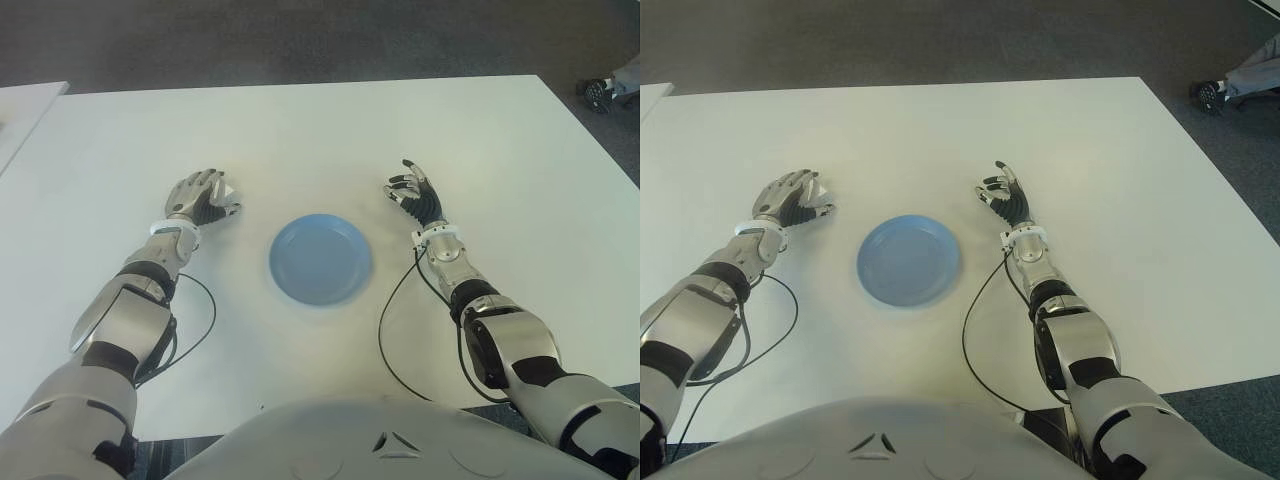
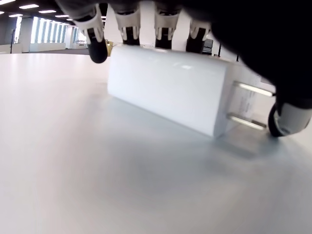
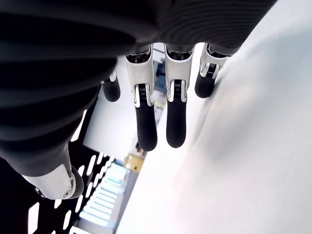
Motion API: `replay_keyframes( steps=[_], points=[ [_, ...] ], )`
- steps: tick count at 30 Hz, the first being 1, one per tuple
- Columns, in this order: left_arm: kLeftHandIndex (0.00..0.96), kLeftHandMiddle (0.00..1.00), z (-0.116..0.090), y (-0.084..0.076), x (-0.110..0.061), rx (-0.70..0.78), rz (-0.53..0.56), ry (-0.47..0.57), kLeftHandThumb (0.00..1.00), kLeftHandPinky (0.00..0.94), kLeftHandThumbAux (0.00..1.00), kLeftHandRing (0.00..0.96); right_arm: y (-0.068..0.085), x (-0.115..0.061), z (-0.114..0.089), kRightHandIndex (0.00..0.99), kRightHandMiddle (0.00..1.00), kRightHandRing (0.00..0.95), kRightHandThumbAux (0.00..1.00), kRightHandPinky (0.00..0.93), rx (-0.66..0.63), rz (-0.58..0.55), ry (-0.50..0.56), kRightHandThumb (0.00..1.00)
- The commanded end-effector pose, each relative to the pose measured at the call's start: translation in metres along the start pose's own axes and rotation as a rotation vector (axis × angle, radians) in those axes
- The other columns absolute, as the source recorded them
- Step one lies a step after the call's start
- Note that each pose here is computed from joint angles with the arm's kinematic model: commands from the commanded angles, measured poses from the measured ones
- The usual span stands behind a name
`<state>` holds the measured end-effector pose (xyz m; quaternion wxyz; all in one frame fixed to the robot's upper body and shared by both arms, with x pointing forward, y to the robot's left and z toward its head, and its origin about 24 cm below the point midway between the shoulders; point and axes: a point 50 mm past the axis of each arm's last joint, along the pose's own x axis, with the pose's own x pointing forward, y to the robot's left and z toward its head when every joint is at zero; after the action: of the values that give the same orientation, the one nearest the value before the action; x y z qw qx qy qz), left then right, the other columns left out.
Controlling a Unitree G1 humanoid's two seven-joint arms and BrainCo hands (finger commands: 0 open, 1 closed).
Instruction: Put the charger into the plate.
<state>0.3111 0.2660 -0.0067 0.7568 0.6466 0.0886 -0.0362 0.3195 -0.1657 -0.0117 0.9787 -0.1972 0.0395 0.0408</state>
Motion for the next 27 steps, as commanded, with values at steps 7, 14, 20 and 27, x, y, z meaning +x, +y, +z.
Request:
replay_keyframes(
  steps=[7, 14, 20, 27],
  points=[
    [0.0, 0.0, -0.0068, -0.0197, -0.0112, 0.009, -0.096, 0.029, 0.075, 0.06, 0.468, 0.006, 0.0311, -0.0299, -0.0411, 0.055, 0.333, 0.302, 0.614, 0.225, 0.002, 0.155, 0.2, 0.0],
    [0.0, 0.0, -0.0069, -0.0209, -0.0116, 0.002, -0.103, 0.036, 0.074, 0.077, 0.474, 0.014, 0.0306, -0.0303, -0.042, 0.062, 0.338, 0.316, 0.632, 0.25, -0.004, 0.157, 0.205, 0.0],
    [0.0, 0.0, -0.0068, -0.0211, -0.0117, -0.005, -0.1, 0.041, 0.061, 0.077, 0.48, 0.022, 0.0304, -0.0303, -0.0419, 0.066, 0.337, 0.32, 0.633, 0.252, -0.003, 0.159, 0.203, 0.0],
    [0.0, 0.0, -0.0068, -0.0216, -0.012, -0.012, -0.096, 0.045, 0.049, 0.069, 0.489, 0.022, 0.0303, -0.0304, -0.042, 0.066, 0.333, 0.318, 0.625, 0.242, 0.002, 0.161, 0.204, 0.0]
  ],
)
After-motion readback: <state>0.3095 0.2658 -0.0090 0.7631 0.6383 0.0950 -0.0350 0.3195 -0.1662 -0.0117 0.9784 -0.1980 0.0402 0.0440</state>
